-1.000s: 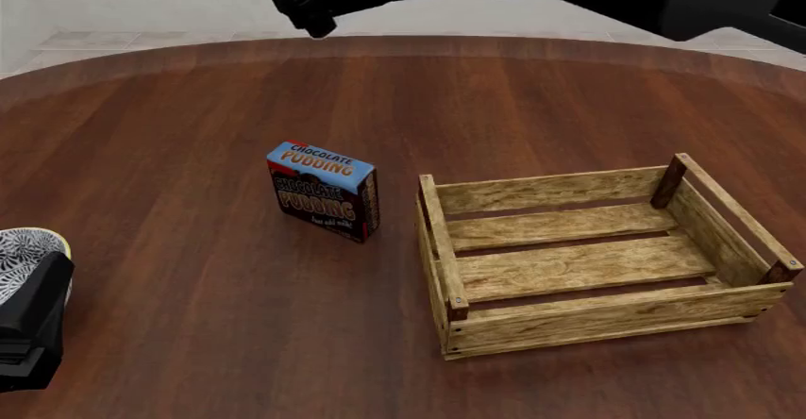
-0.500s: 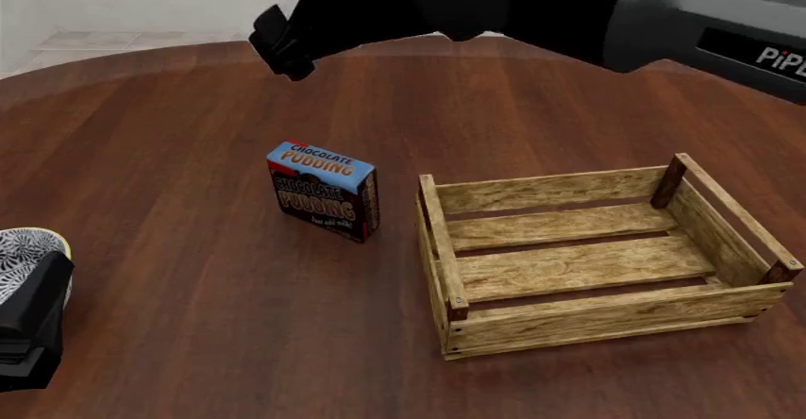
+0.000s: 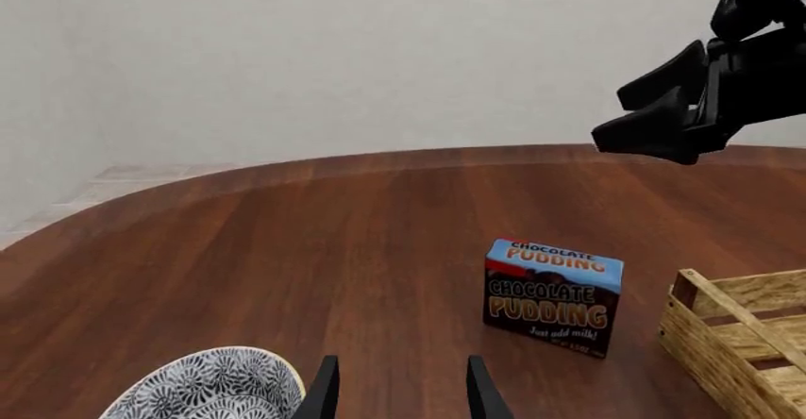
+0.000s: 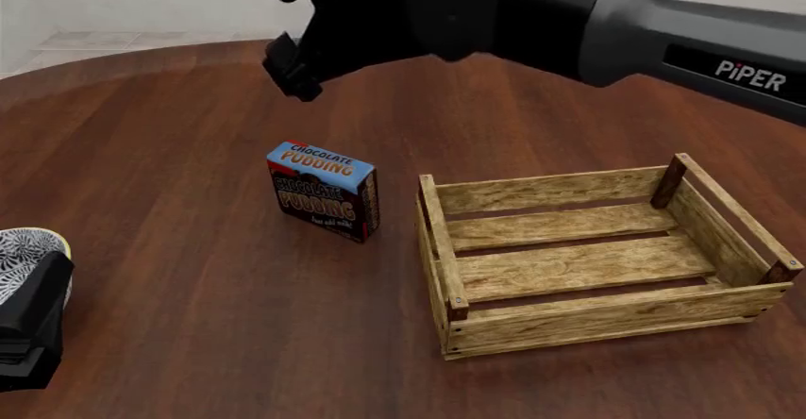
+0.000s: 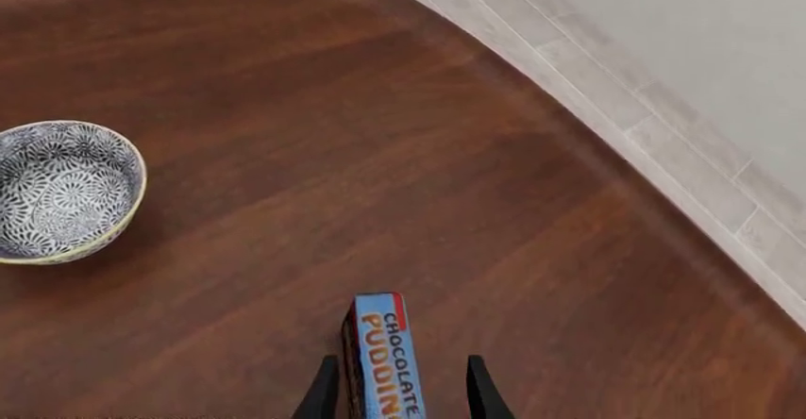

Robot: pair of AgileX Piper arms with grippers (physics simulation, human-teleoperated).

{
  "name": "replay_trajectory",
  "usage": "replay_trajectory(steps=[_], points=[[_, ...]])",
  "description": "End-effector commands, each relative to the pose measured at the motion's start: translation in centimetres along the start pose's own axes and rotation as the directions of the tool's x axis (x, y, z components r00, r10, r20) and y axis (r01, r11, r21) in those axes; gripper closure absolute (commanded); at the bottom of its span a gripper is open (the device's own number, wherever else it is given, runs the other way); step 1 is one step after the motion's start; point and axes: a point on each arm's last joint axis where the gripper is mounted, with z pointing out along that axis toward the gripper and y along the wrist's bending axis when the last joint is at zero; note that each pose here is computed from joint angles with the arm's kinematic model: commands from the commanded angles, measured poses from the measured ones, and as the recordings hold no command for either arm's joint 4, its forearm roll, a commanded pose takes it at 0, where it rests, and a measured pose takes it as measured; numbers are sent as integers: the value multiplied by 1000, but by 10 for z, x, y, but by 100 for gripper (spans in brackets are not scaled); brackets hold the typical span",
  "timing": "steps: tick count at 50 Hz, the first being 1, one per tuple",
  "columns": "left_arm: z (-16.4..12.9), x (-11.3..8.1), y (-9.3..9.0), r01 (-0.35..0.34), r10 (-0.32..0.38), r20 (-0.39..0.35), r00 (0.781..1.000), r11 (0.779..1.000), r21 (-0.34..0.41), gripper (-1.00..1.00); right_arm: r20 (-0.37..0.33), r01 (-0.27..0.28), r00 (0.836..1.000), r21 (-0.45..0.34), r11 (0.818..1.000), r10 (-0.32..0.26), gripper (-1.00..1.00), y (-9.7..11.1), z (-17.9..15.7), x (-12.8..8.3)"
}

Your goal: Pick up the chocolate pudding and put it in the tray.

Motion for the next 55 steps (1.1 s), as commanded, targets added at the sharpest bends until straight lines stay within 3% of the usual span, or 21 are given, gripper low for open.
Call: replay_trajectory(steps=[1, 16, 55], points=[[0, 0, 0, -1, 1, 0, 1000, 1000, 0, -100, -20, -9, 1000, 5, 1000, 9, -100, -3, 7, 9], [0, 0, 0, 0, 0, 0, 1000, 1000, -1, -100, -37, -22, 999, -9, 1000, 22, -100, 7, 15, 23], [0, 1, 0, -4, 4, -6, 1000, 1000, 1, -100, -91, -51, 995, 8, 999, 52, -100, -3, 40, 46]])
